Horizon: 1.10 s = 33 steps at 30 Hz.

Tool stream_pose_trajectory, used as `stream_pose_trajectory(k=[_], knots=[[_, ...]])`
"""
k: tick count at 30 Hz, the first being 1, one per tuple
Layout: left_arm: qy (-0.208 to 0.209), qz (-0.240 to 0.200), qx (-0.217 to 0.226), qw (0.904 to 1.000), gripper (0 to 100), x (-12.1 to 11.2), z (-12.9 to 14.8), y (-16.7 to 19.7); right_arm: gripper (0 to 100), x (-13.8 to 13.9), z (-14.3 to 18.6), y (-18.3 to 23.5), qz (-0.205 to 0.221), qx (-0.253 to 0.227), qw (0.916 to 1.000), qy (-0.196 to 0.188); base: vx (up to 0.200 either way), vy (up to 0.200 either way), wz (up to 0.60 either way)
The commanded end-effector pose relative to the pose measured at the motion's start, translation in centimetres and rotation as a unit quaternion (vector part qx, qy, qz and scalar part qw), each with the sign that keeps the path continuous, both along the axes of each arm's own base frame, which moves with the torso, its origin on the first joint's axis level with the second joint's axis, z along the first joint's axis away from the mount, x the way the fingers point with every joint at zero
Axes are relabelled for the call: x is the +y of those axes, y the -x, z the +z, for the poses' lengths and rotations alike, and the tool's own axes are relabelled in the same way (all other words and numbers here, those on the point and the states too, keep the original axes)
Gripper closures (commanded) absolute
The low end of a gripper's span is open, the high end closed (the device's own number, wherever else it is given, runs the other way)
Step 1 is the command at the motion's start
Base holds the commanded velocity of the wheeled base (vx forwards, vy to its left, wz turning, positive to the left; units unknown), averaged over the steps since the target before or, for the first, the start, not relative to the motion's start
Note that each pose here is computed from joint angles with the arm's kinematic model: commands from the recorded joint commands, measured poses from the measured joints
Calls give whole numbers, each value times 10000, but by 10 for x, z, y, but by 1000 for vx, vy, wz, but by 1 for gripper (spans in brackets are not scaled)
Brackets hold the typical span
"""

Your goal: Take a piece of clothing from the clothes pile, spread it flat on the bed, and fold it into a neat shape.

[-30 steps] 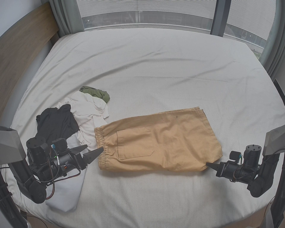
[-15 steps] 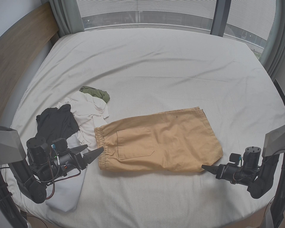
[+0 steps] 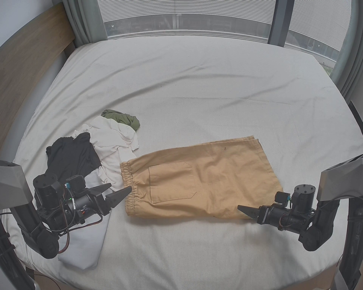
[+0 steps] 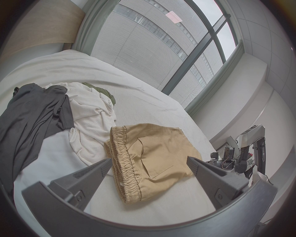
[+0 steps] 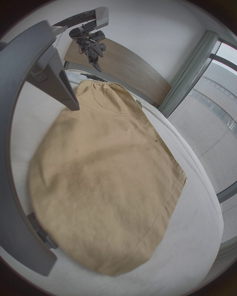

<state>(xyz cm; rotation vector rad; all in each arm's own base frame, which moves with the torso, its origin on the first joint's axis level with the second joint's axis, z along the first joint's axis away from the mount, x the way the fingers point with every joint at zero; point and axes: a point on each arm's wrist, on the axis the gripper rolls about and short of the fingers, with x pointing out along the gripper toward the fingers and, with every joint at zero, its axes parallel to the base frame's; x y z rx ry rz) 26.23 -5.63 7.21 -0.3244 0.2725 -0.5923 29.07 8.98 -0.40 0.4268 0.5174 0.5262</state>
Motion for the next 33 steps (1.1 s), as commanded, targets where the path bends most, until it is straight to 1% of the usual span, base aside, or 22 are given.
stream_pose_trajectory(k=[1,4,8,9,12,18,22,29,33], knots=[[4,2,-9,10000,0,0,0,-1,0,9,-7,-15,61,-135,9999,-36,0,0,0],[4,2,-9,10000,0,0,0,-1,0,11,-7,-22,62,-239,9997,-63,0,0,0],[3,2,-2,10000,0,0,0,-1,0,13,-8,-21,78,-202,9998,-50,0,0,0],[3,2,-2,10000,0,0,0,-1,100,13,-9,-21,56,-190,9998,-38,0,0,0],[3,2,-2,10000,0,0,0,-1,100,13,-13,-22,-76,-173,9998,31,0,0,0],[7,3,10,10000,0,0,-1,0,100,13,-12,-15,-57,-84,9999,72,0,0,0],[-3,-6,29,10000,0,0,-2,0,100,11,-2,-2,-10,-46,9999,105,0,0,0],[3,-5,33,10000,0,0,-2,0,100,1,-3,20,52,141,9990,409,0,0,0],[39,3,67,10000,0,0,-2,1,100,-3,-5,29,59,262,9984,500,0,0,0]])
